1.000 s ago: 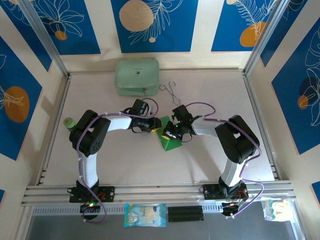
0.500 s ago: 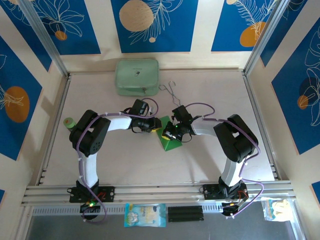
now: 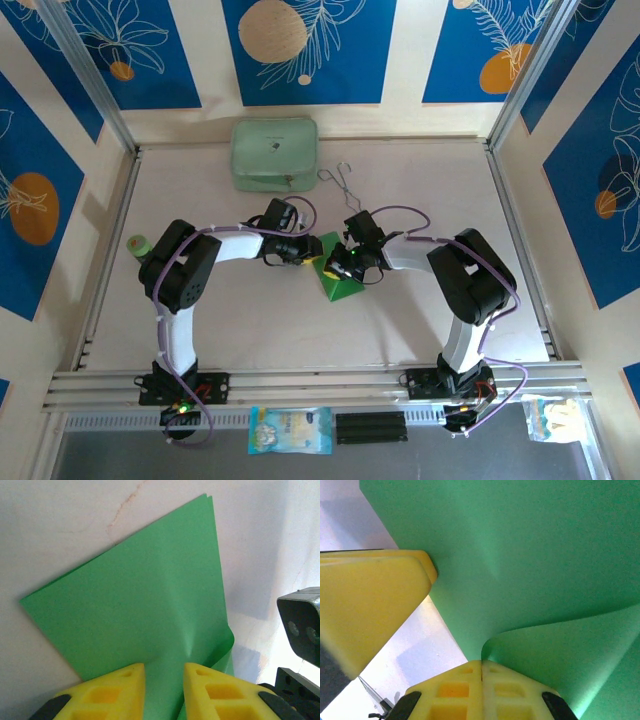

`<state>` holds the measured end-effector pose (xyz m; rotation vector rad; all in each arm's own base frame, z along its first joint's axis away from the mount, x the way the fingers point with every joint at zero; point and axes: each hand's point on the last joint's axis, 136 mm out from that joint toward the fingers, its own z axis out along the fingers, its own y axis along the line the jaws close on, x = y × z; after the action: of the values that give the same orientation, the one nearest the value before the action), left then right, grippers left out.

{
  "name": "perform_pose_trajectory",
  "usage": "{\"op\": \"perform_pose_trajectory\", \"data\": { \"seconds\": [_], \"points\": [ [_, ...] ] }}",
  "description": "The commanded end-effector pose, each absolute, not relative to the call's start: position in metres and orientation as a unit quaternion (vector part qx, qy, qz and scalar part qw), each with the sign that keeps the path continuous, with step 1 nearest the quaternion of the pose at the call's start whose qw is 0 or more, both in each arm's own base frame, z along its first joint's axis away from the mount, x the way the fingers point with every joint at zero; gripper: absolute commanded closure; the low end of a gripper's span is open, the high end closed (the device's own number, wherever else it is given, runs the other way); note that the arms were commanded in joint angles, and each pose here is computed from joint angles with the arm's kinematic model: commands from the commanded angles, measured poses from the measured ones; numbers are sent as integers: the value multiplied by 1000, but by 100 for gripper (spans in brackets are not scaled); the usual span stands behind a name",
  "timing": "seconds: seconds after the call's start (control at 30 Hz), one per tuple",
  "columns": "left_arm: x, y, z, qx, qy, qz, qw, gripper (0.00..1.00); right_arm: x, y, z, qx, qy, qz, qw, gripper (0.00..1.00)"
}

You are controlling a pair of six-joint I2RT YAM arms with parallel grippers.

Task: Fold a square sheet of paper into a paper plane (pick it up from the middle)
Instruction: Fold the triangle a second time at the center of the table.

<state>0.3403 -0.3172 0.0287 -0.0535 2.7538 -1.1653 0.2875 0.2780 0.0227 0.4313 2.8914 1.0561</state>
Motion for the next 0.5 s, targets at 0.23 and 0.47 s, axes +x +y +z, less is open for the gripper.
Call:
{"op": "perform_pose_trajectory", "data": {
  "seconds": [0.23,0.47],
  "points": [
    [326,-312,7,-22,930,-363,48,73,278,269,5,153,938,311,1,100],
    [327,-312,8,-22,930,-363,49,73,277,269,2,151,939,308,-2,100]
  ]
}}
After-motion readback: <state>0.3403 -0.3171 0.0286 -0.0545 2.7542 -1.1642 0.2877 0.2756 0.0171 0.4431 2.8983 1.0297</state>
